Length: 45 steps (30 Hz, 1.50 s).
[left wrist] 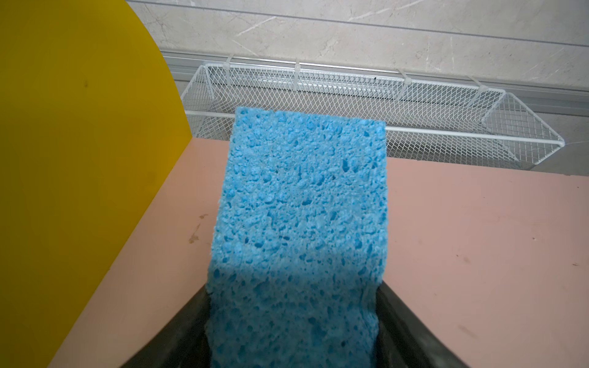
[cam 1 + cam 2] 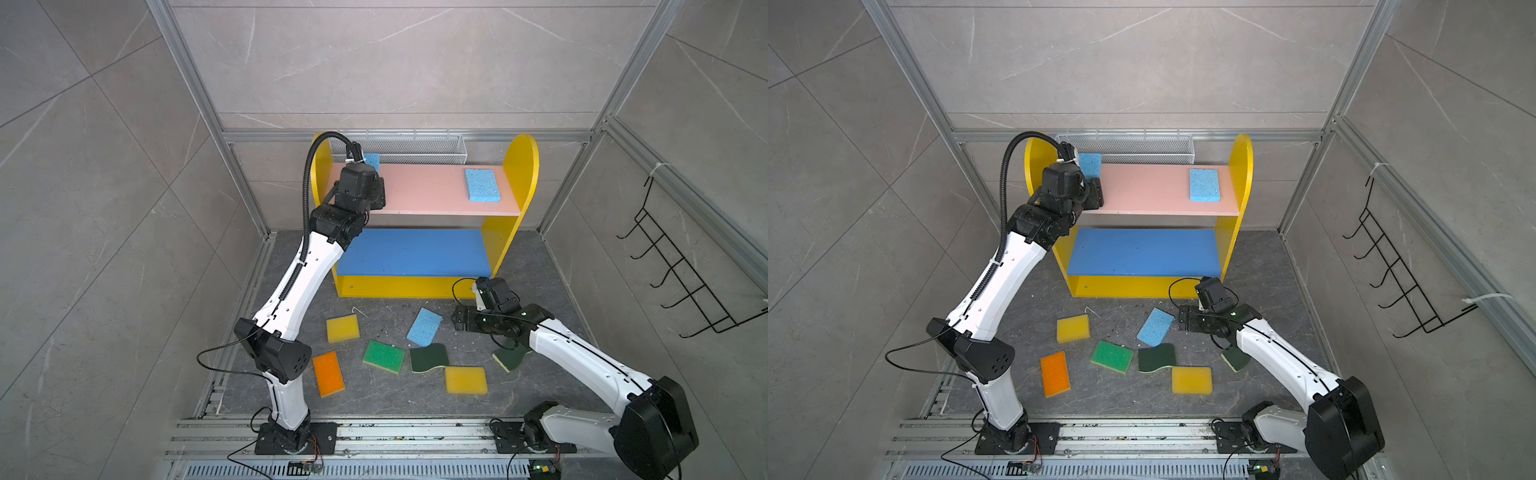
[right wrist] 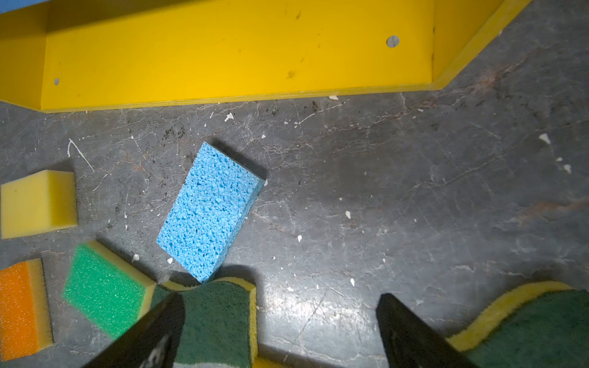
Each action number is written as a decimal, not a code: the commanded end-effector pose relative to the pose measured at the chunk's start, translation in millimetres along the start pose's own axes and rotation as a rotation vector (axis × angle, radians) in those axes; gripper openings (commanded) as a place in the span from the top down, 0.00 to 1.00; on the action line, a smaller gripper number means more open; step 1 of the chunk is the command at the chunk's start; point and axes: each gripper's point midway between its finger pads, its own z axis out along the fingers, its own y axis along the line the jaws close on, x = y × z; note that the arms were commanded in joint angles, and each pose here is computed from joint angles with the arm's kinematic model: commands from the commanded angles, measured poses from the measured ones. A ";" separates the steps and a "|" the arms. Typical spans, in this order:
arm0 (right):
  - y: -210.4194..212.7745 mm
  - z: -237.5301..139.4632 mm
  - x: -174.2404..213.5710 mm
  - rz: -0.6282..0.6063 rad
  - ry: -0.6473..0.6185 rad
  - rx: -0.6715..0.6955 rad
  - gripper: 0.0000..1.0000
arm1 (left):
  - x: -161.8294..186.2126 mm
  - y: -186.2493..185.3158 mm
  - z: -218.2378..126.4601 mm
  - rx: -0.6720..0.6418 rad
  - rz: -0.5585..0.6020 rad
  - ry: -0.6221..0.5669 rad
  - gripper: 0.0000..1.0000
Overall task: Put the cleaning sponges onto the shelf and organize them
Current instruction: 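Lower the held light-blue sponge onto the pink shelf's far end with the left gripper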
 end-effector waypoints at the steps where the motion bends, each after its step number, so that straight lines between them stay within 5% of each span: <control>1: 2.4 -1.1 -4.1 -0.011 -0.006 -0.008 0.04 | 12.4 3.2 13.0 -0.020 -0.002 0.039 0.26; 15: -0.4 -2.6 -5.0 -0.019 -0.014 0.006 0.04 | 15.8 0.6 19.4 -0.018 -0.028 0.051 0.20; 23: 0.0 -1.2 -2.9 -0.016 -0.012 -0.001 0.04 | 13.5 0.6 17.0 -0.017 -0.060 0.055 0.08; 45: -0.3 -3.7 -0.3 -0.011 -0.014 -0.009 0.04 | 31.0 -16.4 19.9 0.056 -0.003 0.154 0.09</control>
